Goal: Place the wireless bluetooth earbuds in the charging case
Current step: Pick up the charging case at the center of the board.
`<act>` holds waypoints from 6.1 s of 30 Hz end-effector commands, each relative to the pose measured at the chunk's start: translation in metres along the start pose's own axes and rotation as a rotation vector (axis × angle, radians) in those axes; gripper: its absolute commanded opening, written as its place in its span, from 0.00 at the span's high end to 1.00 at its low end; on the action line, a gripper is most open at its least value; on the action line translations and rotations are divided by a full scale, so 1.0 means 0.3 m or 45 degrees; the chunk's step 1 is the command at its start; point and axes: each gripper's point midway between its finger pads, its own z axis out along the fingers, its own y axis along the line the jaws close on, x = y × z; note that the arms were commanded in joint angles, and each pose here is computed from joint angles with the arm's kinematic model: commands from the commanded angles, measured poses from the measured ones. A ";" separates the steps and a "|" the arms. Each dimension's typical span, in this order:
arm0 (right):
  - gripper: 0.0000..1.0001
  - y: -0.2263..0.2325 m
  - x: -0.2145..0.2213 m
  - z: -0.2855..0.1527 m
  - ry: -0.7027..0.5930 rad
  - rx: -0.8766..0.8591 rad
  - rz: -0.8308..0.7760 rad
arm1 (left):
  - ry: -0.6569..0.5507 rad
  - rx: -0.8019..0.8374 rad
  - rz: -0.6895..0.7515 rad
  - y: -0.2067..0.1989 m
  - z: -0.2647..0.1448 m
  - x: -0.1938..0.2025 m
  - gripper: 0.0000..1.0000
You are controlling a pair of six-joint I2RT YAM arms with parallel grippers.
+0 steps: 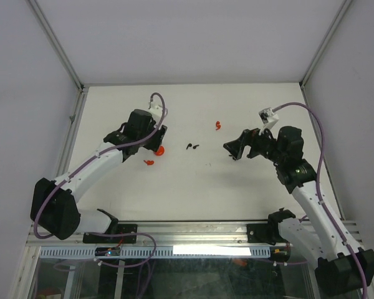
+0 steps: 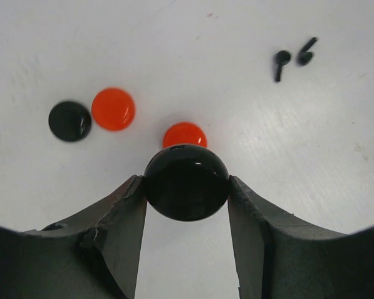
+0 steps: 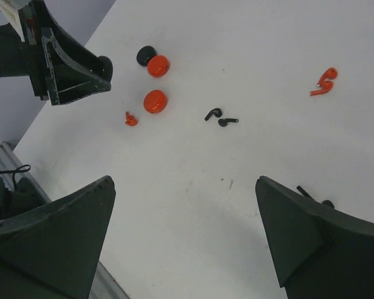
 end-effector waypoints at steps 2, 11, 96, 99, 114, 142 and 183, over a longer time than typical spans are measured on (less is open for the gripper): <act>0.01 0.135 -0.094 0.048 0.005 -0.282 0.048 | -0.353 0.162 0.387 -0.137 -0.100 -0.225 0.55; 0.06 0.186 -0.105 0.145 0.100 -0.390 0.167 | -0.565 0.361 0.942 -0.332 -0.174 -0.257 0.58; 0.96 0.516 -0.193 0.122 -0.592 -0.889 0.372 | -1.136 1.400 -0.400 -0.528 -0.597 -0.401 0.58; 0.96 0.523 -0.190 0.122 -0.593 -0.904 0.367 | -1.134 1.412 -0.419 -0.528 -0.597 -0.397 0.63; 0.86 0.551 -0.167 0.114 -0.561 -0.964 0.299 | -1.135 1.498 -0.406 -0.536 -0.642 -0.399 1.00; 0.33 0.539 -0.119 0.055 0.010 -0.918 -0.473 | -0.703 1.266 0.291 -0.490 -0.586 -0.353 1.00; 0.92 0.611 -0.074 0.132 0.232 -1.170 -0.460 | -0.628 1.272 0.446 -0.488 -0.573 -0.345 0.95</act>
